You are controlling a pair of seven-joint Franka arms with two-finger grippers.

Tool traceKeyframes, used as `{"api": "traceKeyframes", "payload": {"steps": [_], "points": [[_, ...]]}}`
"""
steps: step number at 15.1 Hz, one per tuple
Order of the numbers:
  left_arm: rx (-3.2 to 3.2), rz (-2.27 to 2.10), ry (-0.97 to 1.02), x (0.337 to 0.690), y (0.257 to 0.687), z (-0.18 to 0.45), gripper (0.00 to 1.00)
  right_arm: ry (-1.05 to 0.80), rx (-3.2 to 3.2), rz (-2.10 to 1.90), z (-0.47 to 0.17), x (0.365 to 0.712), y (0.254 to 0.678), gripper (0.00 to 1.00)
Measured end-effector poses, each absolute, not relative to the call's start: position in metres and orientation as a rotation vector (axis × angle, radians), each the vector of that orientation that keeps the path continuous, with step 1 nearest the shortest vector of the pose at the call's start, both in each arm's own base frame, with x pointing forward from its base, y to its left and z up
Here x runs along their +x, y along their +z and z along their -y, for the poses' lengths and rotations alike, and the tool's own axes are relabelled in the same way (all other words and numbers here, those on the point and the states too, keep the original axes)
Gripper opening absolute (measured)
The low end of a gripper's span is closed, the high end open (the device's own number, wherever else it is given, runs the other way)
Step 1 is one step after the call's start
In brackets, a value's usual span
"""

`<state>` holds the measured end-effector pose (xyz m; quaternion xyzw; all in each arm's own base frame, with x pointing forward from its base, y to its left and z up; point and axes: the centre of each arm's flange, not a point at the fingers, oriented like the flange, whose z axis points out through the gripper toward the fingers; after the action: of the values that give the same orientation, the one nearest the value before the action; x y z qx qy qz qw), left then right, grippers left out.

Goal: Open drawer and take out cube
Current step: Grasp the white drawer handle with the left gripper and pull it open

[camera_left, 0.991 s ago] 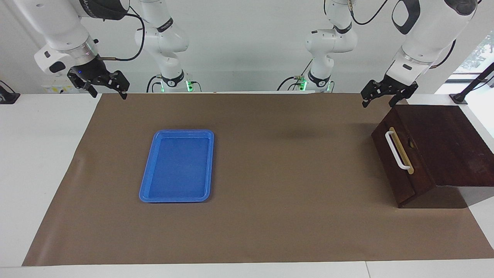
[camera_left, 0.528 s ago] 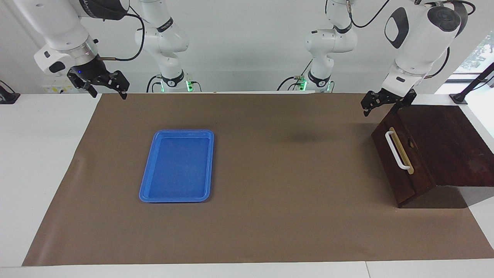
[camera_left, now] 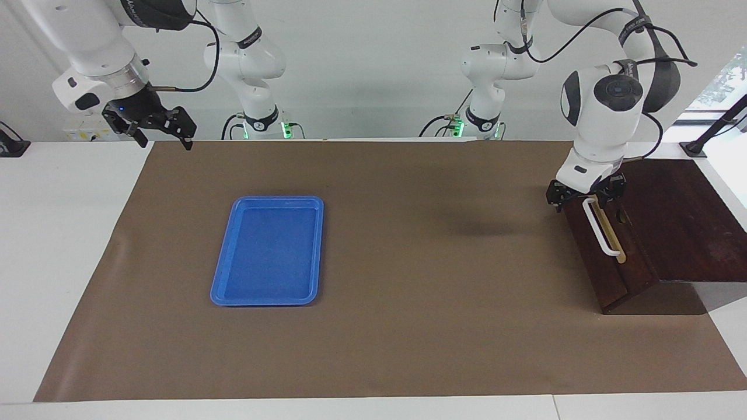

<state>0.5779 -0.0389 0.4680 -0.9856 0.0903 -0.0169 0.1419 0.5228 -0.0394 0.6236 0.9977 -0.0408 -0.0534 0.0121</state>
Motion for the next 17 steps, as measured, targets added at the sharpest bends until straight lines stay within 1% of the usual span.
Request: {"api": "traceKeyframes", "payload": {"steps": [4,11,17], "points": [[-2.816,-0.289,-0.058,0.584,0.440,0.032,1.00,-0.166,3.110,0.123,0.038,0.523,0.624,1.00],[-2.802,-0.230,-0.066,0.589,0.434,-0.001,1.00,-0.166,3.110,0.123,0.038,0.523,0.624,1.00],[-2.796,-0.247,-0.074,0.589,0.419,-0.004,1.00,-0.166,3.110,0.125,0.039,0.523,0.624,1.00]]}}
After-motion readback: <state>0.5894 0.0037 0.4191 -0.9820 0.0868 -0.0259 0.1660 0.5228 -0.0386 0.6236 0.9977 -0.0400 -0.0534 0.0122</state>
